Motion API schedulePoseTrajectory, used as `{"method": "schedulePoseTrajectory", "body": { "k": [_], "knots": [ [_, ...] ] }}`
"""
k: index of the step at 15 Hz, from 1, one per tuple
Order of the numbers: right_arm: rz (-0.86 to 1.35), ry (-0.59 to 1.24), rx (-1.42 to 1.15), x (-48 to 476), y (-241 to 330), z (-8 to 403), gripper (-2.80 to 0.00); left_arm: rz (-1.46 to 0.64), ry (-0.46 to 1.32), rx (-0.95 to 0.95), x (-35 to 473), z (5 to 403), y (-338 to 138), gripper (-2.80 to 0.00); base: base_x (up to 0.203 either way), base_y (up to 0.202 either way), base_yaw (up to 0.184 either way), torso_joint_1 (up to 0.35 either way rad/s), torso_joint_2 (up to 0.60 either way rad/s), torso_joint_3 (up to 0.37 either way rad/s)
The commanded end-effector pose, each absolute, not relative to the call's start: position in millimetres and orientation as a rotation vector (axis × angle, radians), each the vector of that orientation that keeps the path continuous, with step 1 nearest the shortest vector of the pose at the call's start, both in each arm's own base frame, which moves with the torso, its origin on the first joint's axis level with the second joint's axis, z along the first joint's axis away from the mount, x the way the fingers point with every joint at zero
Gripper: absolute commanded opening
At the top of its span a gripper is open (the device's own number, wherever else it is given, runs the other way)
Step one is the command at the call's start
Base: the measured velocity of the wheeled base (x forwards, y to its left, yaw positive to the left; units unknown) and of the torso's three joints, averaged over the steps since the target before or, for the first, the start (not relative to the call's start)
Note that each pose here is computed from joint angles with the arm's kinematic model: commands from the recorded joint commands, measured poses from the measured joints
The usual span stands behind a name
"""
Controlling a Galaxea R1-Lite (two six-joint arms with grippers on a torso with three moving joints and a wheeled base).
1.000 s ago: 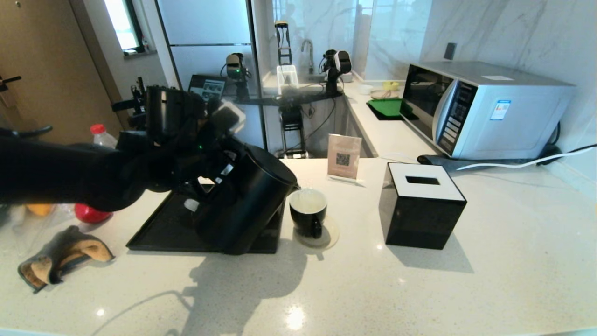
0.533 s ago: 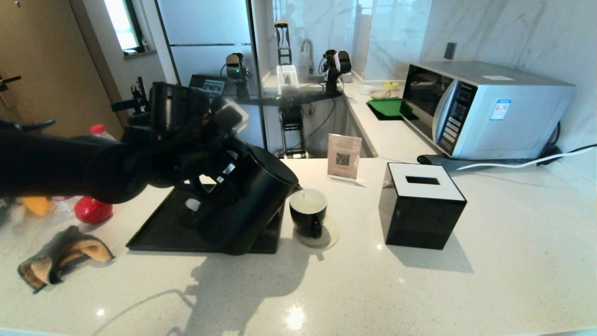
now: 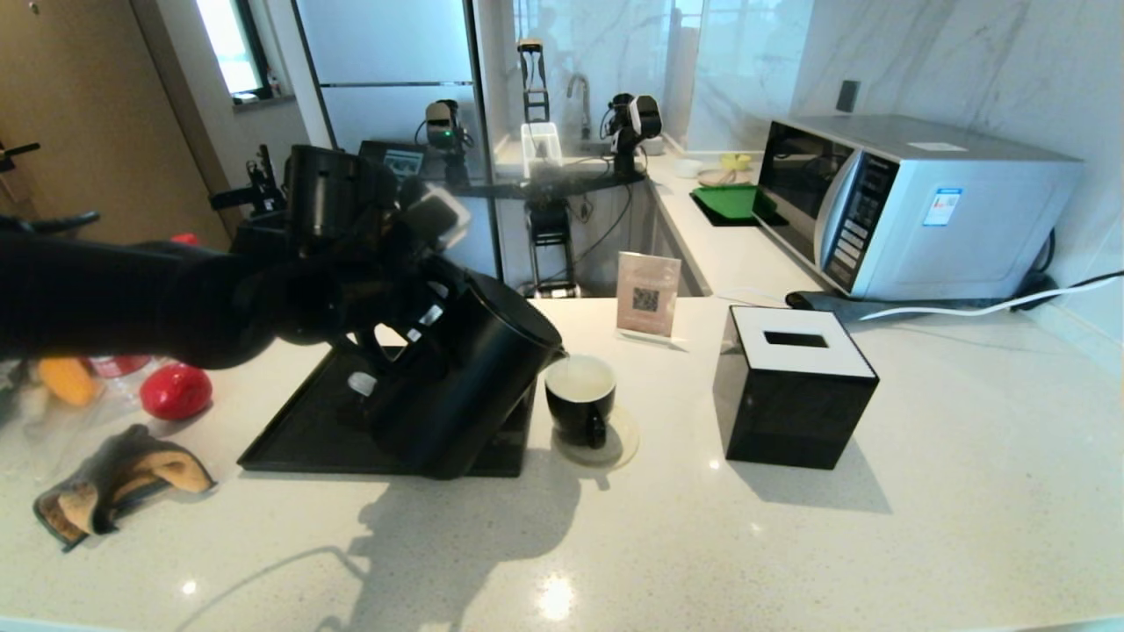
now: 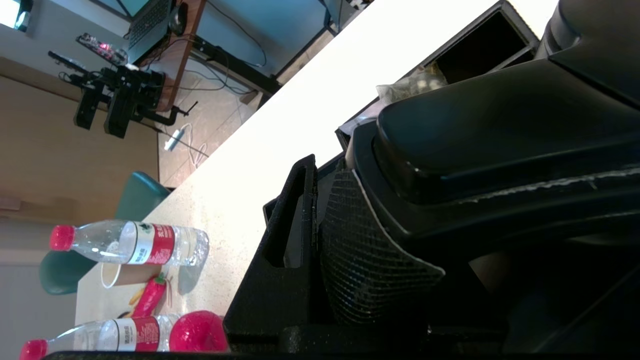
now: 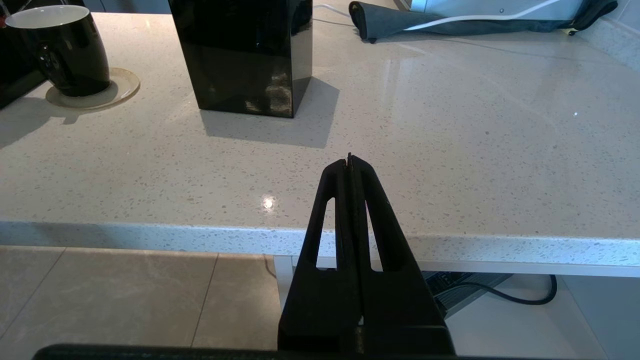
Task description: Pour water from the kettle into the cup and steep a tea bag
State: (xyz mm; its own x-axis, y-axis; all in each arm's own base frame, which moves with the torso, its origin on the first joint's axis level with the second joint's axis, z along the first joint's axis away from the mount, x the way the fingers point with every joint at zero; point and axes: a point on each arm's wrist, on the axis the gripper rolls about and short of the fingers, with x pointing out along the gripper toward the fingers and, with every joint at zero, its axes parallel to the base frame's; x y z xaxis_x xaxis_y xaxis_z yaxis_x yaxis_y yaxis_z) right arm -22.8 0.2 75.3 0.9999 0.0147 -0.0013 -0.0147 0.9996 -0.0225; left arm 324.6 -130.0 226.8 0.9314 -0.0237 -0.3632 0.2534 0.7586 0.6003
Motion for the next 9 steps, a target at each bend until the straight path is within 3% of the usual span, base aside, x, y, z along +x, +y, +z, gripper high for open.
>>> {"method": "schedulePoseTrajectory", "body": {
  "k": [1, 9],
  "knots": [
    [0.015, 0.001, -0.023, -22.8, 0.2, 75.3, -2.80, -0.157, 0.351, 0.702, 324.4, 228.7, -131.2, -2.80, 0.000, 0.000, 0.000, 0.000, 0.00, 0.000],
    [0.015, 0.001, -0.023, -22.8, 0.2, 75.3, -2.80, -0.169, 0.375, 0.712, 324.2, 232.1, -132.8, -2.80, 0.000, 0.000, 0.000, 0.000, 0.00, 0.000]
  ]
}}
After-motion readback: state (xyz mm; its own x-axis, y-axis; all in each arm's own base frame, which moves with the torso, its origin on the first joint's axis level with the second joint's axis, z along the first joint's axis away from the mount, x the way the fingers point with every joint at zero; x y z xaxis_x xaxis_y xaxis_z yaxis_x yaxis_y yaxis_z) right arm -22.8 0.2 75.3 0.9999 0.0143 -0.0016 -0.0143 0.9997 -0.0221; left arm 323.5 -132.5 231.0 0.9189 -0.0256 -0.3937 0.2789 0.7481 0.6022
